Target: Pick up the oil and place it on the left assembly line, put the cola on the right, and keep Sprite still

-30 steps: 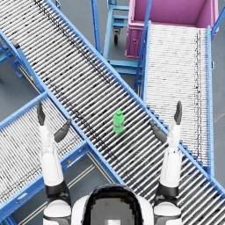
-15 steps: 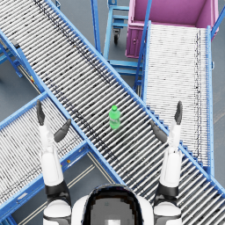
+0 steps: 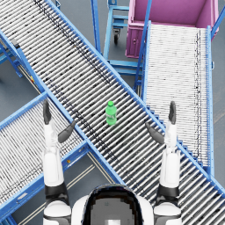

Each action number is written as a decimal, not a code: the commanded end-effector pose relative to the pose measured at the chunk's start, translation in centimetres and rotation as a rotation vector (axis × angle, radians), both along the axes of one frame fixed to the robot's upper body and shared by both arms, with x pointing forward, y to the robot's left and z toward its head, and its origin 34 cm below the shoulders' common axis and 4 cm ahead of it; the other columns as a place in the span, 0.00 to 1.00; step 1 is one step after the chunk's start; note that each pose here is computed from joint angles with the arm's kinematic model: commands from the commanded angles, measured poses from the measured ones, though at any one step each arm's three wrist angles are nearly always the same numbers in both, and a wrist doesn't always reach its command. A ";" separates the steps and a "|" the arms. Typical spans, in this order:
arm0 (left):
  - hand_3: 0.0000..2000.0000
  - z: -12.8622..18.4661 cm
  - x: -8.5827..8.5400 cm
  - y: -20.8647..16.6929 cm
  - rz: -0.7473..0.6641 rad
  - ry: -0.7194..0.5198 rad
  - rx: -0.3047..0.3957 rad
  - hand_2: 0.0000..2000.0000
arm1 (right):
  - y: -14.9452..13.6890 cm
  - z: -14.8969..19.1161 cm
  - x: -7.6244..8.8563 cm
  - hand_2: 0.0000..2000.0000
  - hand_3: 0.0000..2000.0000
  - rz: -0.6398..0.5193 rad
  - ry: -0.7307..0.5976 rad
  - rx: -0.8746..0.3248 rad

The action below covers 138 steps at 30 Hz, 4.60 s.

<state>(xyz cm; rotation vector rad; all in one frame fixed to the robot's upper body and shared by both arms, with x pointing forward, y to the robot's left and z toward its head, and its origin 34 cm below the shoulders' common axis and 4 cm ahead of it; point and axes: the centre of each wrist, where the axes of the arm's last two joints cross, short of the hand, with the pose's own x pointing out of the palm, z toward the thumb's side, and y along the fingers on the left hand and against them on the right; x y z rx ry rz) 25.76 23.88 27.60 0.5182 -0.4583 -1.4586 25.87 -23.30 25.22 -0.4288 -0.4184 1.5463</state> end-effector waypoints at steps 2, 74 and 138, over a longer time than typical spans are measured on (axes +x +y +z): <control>0.00 -0.4 0.1 -0.4 -0.038 0.028 -0.014 0.00 | 0.4 -0.2 0.0 0.00 0.00 0.046 0.019 0.004; 0.00 -4.7 -0.3 -3.8 -0.333 0.338 -0.145 0.00 | 3.2 -2.4 -0.4 0.00 0.00 0.425 0.226 0.038; 0.00 -4.7 -0.3 -3.8 -0.333 0.338 -0.145 0.00 | 3.2 -2.4 -0.4 0.00 0.00 0.425 0.226 0.038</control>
